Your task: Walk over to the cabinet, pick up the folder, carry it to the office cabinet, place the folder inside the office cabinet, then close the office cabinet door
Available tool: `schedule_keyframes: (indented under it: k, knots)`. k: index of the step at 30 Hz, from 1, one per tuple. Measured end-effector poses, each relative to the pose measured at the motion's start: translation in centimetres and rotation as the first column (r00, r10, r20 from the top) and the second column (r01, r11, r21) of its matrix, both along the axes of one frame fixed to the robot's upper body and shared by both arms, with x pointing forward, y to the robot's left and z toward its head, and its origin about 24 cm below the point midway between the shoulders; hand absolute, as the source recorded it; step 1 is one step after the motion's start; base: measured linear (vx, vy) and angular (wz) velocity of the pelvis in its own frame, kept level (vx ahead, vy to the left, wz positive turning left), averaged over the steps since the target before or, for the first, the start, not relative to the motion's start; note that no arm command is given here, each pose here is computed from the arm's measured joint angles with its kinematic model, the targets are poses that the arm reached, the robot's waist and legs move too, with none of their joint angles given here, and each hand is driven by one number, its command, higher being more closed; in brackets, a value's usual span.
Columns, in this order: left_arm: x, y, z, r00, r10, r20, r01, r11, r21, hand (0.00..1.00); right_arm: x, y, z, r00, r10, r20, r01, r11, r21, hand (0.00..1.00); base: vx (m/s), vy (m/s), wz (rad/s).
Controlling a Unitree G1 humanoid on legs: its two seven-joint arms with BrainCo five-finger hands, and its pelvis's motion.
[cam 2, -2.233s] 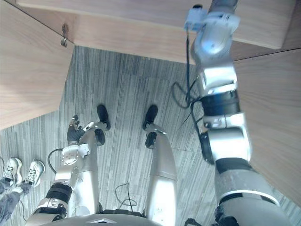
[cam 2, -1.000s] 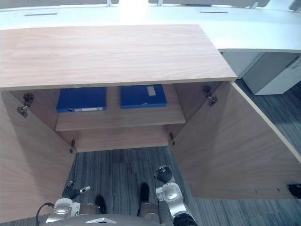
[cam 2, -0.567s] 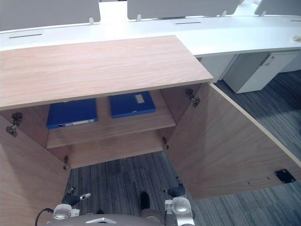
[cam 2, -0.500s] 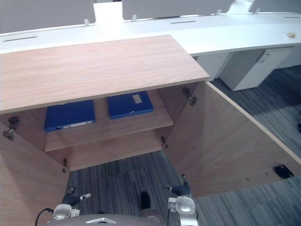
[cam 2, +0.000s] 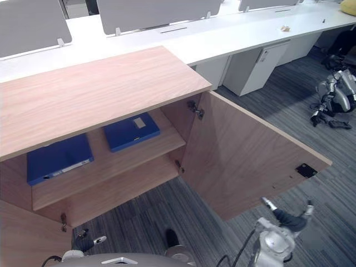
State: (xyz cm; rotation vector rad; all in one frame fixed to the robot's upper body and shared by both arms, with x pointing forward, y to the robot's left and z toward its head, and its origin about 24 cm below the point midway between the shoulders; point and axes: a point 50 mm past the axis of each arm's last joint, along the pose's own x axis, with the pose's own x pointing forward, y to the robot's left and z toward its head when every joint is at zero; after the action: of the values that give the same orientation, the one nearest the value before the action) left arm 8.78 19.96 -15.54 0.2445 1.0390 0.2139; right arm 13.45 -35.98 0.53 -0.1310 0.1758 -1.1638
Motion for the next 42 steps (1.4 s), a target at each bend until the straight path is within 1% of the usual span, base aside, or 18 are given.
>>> schedule_keyframes:
  k: [3,4,6,9,15,16,20,22,28,35,40,42]
  knots:
    - [-0.2,0.1,0.0,1.000,0.003,-0.005,-0.003,1.000,-0.007,0.00,0.8,-1.7,1.9,0.995,-0.027,0.093,0.029,0.999,-0.026,0.00,0.01,-0.021,-0.09]
    - [-0.2,0.1,0.0,1.000,0.003,-0.005,-0.003,1.000,-0.007,0.00,0.8,-1.7,1.9,0.995,-0.027,0.093,0.029,0.999,-0.026,0.00,0.00,0.000,0.00]
    - [-0.1,-0.1,-0.1,1.000,-0.003,-0.005,0.003,1.000,-0.021,0.00,2.0,-3.4,3.3,0.990,-0.025,0.141,0.029,0.999,-0.032,0.00,0.00,-0.015,0.01]
    - [0.0,-0.4,-0.1,1.000,-0.010,-0.001,0.010,0.999,-0.036,0.00,2.9,-4.4,4.4,0.982,-0.021,0.188,0.027,0.999,-0.029,0.00,-0.02,-0.029,0.04]
    - [-0.1,-1.4,-0.2,0.998,-0.057,-0.010,0.056,0.997,-0.055,0.00,3.4,-5.8,4.8,0.986,0.002,0.164,0.001,1.000,-0.024,0.00,-0.04,-0.032,0.07]
    - [-0.2,-1.8,-0.3,0.996,-0.082,-0.015,0.081,0.995,-0.064,0.00,3.5,-6.1,5.1,0.986,0.016,0.165,-0.012,1.000,-0.026,0.00,-0.05,-0.041,0.13]
    - [-0.8,-2.2,-0.5,0.993,-0.112,-0.031,0.109,0.991,-0.072,0.00,4.4,-6.3,5.6,0.988,0.067,0.139,-0.061,0.997,-0.046,0.00,-0.06,-0.031,0.03]
    - [-0.8,-2.4,-0.5,0.991,-0.126,-0.032,0.124,0.990,-0.073,0.00,4.9,-6.2,5.9,0.987,0.100,0.123,-0.092,0.994,-0.064,0.00,-0.06,-0.033,-0.01]
    - [-0.6,-2.8,-0.5,0.985,-0.169,-0.028,0.166,0.982,-0.087,0.00,6.2,-5.6,5.8,0.983,0.134,0.122,-0.128,0.990,-0.059,0.00,-0.04,-0.036,-0.01]
    - [-0.5,-2.8,-0.4,0.979,-0.204,-0.031,0.201,0.977,-0.070,0.00,7.2,-4.1,5.0,0.973,0.216,0.080,-0.211,0.976,-0.062,0.00,-0.09,-0.038,-0.06]
    - [-0.3,-2.1,-0.4,0.977,-0.212,-0.036,0.210,0.976,-0.050,0.00,7.3,-0.8,4.1,0.948,0.288,0.136,-0.284,0.957,-0.051,0.00,-0.10,-0.058,-0.20]
    - [-0.1,-1.9,-0.4,0.973,-0.229,-0.040,0.227,0.973,-0.036,0.00,7.0,1.1,3.5,0.934,0.314,0.168,-0.313,0.949,-0.034,0.00,-0.06,-0.055,-0.21]
